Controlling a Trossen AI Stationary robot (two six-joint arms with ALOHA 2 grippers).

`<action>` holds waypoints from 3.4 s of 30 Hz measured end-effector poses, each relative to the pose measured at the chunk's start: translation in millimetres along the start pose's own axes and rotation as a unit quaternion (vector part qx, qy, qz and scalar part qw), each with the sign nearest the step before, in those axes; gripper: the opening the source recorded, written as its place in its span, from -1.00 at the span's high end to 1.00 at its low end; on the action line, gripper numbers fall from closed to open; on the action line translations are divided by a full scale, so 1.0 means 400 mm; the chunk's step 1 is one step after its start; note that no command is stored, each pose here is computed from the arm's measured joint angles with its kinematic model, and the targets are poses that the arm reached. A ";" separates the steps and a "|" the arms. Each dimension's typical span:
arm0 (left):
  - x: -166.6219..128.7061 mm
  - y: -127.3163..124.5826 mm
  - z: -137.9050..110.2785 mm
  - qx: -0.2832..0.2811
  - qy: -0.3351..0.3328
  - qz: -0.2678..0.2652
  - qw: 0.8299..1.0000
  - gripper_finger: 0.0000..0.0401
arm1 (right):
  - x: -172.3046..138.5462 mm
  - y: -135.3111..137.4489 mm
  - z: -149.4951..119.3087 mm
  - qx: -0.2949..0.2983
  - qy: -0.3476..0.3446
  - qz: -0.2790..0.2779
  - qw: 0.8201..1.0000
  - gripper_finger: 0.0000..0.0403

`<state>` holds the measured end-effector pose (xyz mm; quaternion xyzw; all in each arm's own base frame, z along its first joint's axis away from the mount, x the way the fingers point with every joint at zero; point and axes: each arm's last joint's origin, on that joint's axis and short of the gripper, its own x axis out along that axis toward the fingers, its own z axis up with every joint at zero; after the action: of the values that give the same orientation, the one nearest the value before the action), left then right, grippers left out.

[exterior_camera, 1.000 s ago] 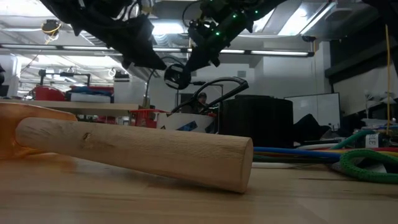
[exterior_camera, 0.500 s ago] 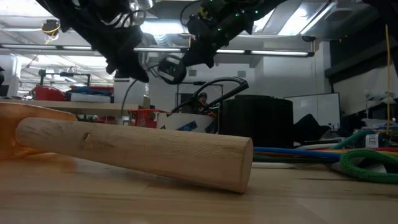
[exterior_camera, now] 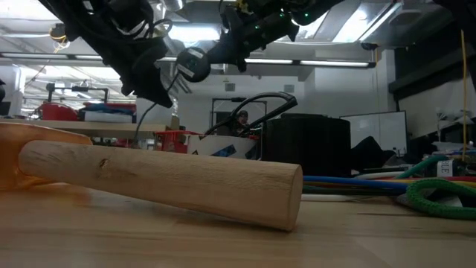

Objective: Coil cords
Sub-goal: Coil the green cable wire on the black spool

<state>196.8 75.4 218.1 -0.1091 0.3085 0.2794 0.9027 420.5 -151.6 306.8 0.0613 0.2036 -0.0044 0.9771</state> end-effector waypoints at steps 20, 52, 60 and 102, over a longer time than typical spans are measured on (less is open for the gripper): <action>0.001 0.000 -0.003 0.007 0.005 0.000 1.000 0.81 | -0.042 -0.041 0.054 -0.001 -0.028 -0.034 0.999 0.99; 0.149 -0.036 0.035 -0.065 -0.100 -0.018 0.993 0.97 | -0.054 -0.065 0.083 0.026 -0.090 -0.118 0.989 1.00; 0.158 -0.034 0.012 -0.048 -0.058 -0.012 0.997 0.64 | -0.056 -0.067 0.085 0.013 -0.090 -0.122 0.988 1.00; 0.179 -0.089 0.030 -0.045 -0.127 -0.066 0.989 1.00 | -0.033 -0.008 0.095 0.001 -0.107 -0.120 0.987 1.00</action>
<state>270.0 81.8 183.9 -0.1331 0.1702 0.2444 0.9453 423.4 -159.7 346.4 0.0368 0.1041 -0.1283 0.9856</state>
